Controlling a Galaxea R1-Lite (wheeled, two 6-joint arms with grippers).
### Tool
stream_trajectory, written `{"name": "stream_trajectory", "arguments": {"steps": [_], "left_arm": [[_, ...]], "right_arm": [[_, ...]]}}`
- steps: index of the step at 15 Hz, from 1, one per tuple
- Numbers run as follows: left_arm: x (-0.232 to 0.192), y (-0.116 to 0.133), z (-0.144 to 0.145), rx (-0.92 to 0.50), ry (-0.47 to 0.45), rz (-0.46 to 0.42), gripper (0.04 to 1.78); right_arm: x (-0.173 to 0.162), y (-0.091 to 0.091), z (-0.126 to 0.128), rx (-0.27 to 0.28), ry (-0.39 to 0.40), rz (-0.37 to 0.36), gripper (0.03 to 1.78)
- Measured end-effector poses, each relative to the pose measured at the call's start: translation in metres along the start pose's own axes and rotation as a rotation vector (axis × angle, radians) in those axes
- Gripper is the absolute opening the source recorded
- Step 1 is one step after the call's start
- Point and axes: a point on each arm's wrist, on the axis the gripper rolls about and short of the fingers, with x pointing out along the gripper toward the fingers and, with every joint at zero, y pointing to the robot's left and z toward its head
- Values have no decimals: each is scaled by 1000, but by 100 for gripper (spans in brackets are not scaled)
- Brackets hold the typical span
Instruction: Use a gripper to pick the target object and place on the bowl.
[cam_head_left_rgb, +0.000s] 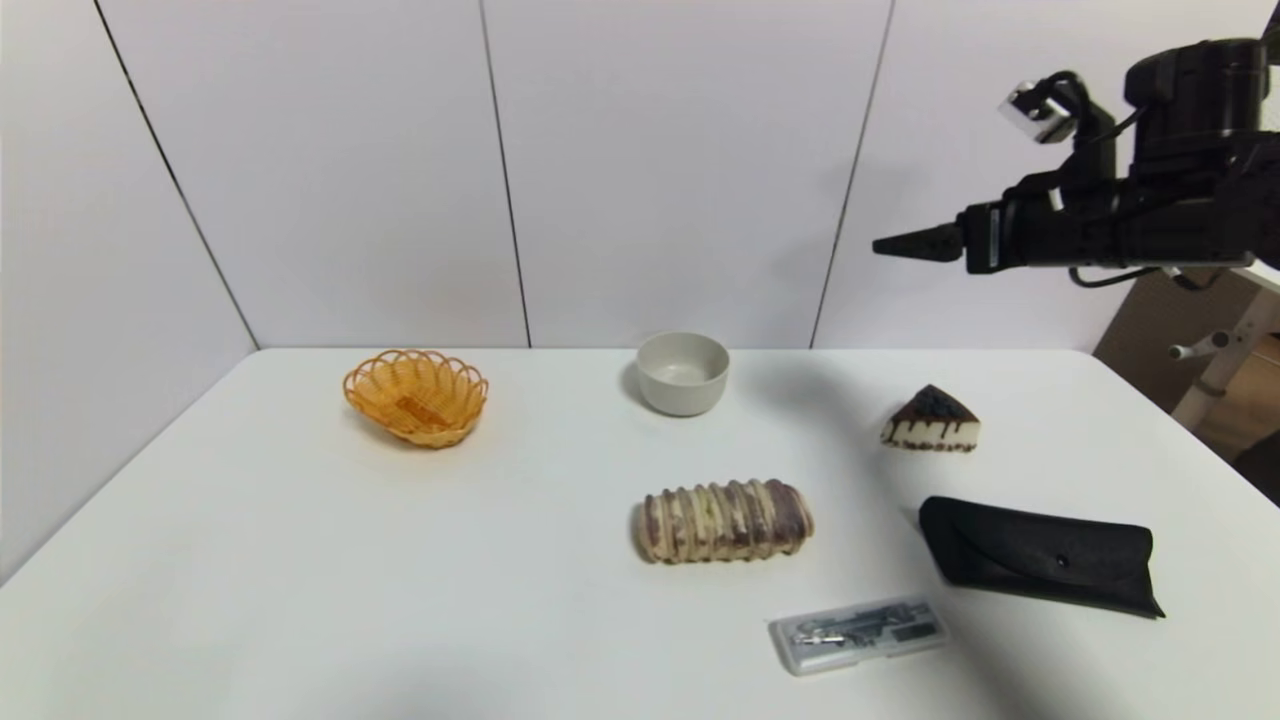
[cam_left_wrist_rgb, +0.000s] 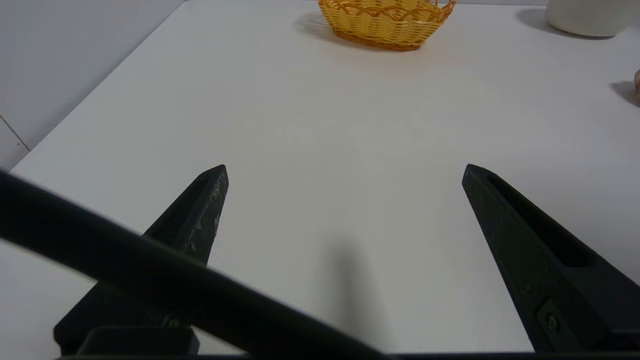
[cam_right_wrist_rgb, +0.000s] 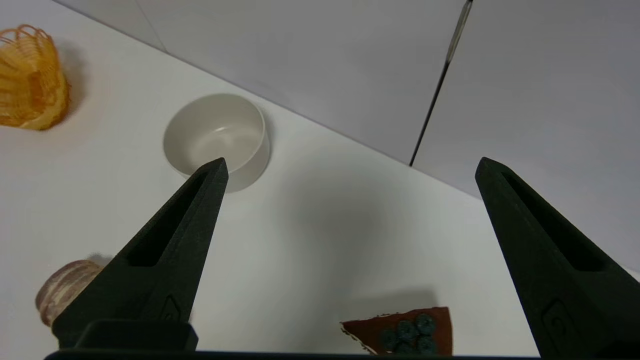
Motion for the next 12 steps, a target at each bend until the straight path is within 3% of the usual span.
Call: {"name": "stream_trajectory", "arguments": {"steps": [3,7,9,12], "left_arm": [[0,0,0,0,0,0,169],[0,0,0,0,0,0,169],[0,0,0,0,0,0,169],[0,0,0,0,0,0,169]], "right_arm": [[29,1,-18,111,103,-132,171],[53,13,-29,349,294,-424,171],[63,14,-39,440,393,-557,171],[70,13,-50,522,502,-641,171]]}}
